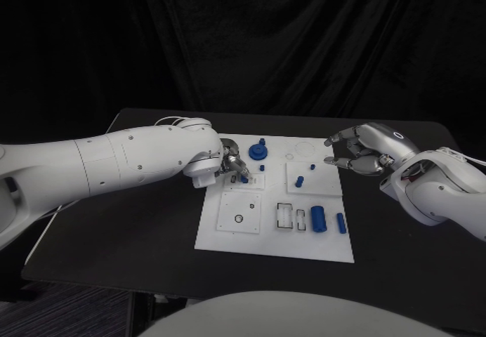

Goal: Assemble the parts on the task board

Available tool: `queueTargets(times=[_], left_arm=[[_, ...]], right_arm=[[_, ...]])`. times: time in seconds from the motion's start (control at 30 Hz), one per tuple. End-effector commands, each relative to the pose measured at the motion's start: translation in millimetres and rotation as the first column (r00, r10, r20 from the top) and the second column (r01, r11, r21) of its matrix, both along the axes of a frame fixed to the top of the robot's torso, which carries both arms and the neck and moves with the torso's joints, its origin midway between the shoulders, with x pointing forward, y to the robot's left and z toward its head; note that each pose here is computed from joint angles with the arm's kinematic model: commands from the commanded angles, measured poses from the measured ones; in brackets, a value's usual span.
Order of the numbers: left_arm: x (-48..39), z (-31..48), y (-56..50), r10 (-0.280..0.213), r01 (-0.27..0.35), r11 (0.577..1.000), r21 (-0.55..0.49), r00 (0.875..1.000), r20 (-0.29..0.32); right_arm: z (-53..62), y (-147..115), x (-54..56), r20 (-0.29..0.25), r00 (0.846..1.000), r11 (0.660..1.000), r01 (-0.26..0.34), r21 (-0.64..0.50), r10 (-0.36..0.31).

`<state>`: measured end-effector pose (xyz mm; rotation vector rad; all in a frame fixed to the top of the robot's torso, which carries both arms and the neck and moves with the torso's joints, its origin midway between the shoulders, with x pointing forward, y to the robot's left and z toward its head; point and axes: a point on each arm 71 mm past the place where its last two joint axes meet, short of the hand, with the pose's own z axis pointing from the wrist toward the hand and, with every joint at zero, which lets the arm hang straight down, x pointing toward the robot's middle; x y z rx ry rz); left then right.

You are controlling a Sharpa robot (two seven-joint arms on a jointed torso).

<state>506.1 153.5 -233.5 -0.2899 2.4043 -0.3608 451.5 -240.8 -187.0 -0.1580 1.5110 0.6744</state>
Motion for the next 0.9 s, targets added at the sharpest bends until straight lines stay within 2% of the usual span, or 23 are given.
queueTargets(times=[0.03, 0.5, 0.9], left_arm=[[-3.4, -4.6, -0.8, -0.021, 0.021, 1.0, 0.003, 1.0, -0.02], [-2.3, -3.7, -3.2, -0.05, 0.05, 0.999, 0.014, 0.999, 0.016], [-3.0, -8.8, -0.9, -0.053, 0.053, 0.998, 0.03, 0.999, 0.0]], right_arm=[[-2.1, -1.1, 0.3, -0.014, 1.0, 1.0, 0.017, -0.006, -0.017], [-3.6, -0.5, 0.9, -0.028, 0.999, 1.0, 0.02, -0.003, -0.02], [-4.5, -0.4, 1.4, -0.038, 0.999, 1.0, 0.021, -0.005, -0.021]])
